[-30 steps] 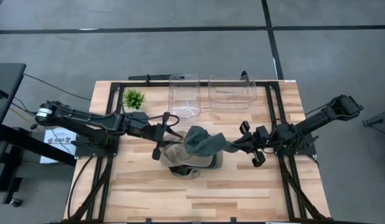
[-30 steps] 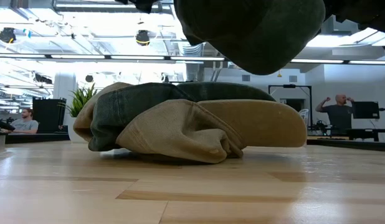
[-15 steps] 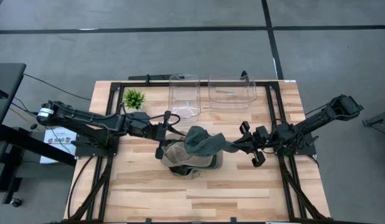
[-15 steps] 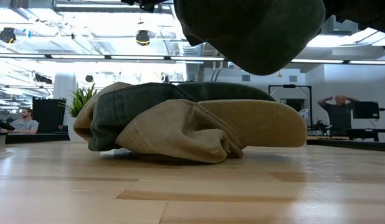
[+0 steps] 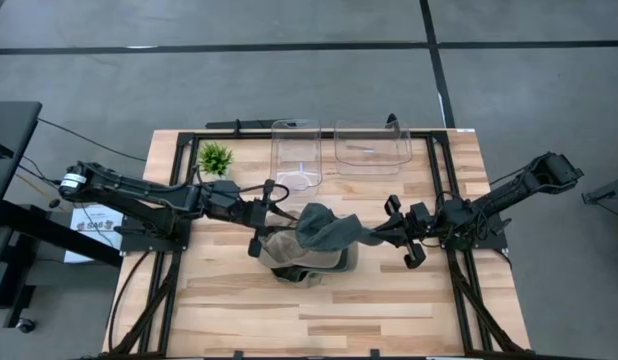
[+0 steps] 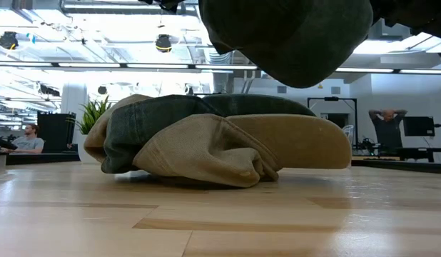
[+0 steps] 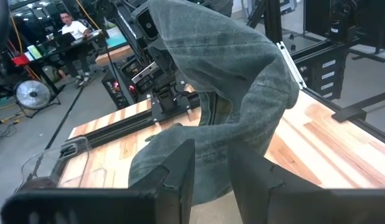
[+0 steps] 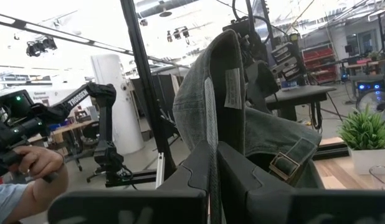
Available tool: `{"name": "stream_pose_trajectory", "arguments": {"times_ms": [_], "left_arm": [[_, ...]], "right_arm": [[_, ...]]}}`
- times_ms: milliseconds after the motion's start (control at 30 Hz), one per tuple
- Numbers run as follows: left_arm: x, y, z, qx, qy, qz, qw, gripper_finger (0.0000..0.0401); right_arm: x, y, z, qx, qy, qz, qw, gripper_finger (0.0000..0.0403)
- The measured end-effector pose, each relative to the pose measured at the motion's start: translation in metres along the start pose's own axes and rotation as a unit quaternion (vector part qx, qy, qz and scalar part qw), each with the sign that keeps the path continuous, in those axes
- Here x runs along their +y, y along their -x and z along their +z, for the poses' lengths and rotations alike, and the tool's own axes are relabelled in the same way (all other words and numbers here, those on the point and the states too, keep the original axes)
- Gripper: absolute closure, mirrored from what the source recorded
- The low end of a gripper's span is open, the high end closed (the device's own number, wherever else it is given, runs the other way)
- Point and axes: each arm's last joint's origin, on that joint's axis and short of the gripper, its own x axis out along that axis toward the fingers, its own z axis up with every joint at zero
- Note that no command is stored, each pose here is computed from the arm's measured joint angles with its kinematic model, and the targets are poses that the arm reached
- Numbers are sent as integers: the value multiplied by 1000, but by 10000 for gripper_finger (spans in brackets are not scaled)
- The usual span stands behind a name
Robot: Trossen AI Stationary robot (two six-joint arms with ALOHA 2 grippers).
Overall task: Pick & Place hat
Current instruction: Put the black cap into the left transparent bin
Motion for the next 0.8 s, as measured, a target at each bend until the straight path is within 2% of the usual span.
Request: {"name": "stream_pose_trajectory", "arguments": {"times_ms": [233,600,800], "left_arm": [[-2,0,0,0,0,-3,1000,300],[-2,0,1,4,-1,5,1000,222],[-7,0,2,1,1,-3,1000,219]], "right_arm": [[0,0,0,2,0,0,1000,395],[0,0,0,2,0,0,1000,395],[0,0,0,2,0,0,1000,395]]}}
